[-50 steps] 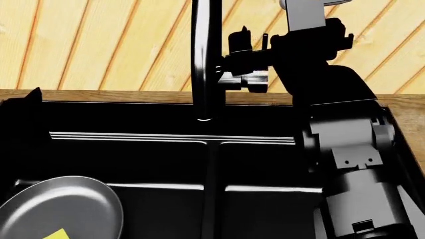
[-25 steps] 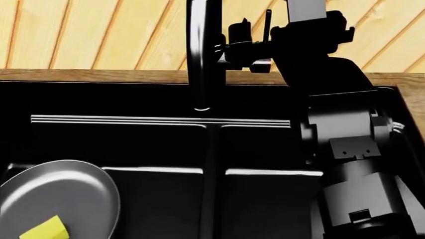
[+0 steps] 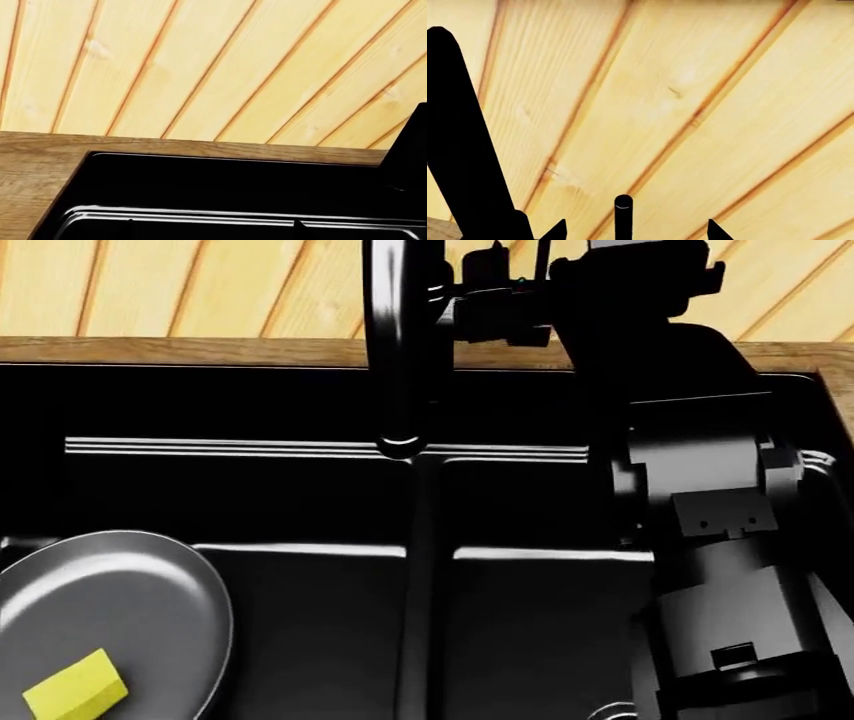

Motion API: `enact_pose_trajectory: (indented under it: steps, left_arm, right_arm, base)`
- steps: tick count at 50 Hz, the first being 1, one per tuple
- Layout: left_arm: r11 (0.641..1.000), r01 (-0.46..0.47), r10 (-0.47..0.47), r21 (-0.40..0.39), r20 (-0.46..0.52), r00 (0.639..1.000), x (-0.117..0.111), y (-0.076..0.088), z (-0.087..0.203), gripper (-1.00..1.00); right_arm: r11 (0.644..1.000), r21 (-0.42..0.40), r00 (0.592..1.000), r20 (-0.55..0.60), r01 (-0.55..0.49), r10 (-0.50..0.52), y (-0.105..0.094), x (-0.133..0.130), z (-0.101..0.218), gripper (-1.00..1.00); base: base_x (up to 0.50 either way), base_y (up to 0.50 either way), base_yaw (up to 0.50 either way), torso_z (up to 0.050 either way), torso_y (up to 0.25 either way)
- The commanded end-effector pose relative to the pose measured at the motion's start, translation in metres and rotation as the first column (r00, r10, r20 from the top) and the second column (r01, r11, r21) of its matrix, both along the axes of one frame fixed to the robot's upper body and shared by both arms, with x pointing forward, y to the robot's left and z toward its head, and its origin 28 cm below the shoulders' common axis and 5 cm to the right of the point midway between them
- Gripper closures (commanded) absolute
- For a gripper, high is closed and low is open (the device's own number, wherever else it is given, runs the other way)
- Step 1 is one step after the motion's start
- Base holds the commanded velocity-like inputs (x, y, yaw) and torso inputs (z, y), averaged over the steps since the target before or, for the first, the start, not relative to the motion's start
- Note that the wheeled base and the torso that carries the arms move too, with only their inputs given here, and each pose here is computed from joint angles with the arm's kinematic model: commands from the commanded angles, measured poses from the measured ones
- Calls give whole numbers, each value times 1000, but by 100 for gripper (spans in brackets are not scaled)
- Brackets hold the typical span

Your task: Pick the pan and sponge and place them into the sink. Then turn on the water.

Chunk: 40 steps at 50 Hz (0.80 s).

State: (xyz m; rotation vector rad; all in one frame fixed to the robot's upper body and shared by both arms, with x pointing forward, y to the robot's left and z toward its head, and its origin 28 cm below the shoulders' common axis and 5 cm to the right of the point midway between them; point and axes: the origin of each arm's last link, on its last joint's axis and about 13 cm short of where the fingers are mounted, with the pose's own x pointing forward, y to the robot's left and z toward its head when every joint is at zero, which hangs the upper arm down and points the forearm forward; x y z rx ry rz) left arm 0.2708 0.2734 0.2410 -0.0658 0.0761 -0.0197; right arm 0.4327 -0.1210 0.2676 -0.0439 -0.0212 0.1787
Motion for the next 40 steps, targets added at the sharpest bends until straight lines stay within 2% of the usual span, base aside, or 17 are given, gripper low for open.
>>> enact_pose_trajectory:
  steps: [1,13,14,16,17,19,27,32,40]
  left_arm:
    - [1000,11,-11,-26,-13,1000,0,0,0,-100]
    - [1000,10,-10,-11,-5,1000,1,-2,-1,-100]
    - [1000,15,-15,14,1,1000,1,-1,-1,-100]
    - [1000,12,-12,-14,-12,1000,2,0,-2,-100]
    - [1000,2,-2,5,-7,1000,2,0,-2,-100]
    - [1000,-1,0,-14,-18,1000,2,1,-3,-100]
    - [1000,4,-4,4,-12,1000,3,-2,-4,-100]
    - [999,7,-8,-42,-13,1000,5,-6,-3,-100]
    - [999,13,-14,-33,-24,1000,3,-4,-4,-100]
  right_arm:
    - [999,26,1000,7,28,-29,-3,-1,6,-100]
    - [998,43,999,-18,49,-48,-3,2,10,-100]
    - [998,35,999,-19,47,-46,-3,3,9,-100]
    - [998,38,999,-26,41,-40,-2,3,9,-100]
    - [999,34,999,-26,40,-39,-1,3,9,-100]
    - [998,40,999,-27,41,-40,-1,3,9,-100]
    - [998,39,999,-26,40,-39,0,1,11,-100]
    - [998,44,999,-23,46,-45,-2,0,11,-100]
    - [997,45,998,-18,61,-60,-7,-1,12,-100]
  base:
    - [0,0,0,0,0]
    - [0,0,0,0,0]
    - [0,0,0,0,0]
    - [0,0,0,0,0]
    - [0,0,0,0,0]
    - [0,0,0,0,0]
    - [0,0,0,0,-101]
    - [0,0,0,0,-27]
    - [0,0,0,0,0]
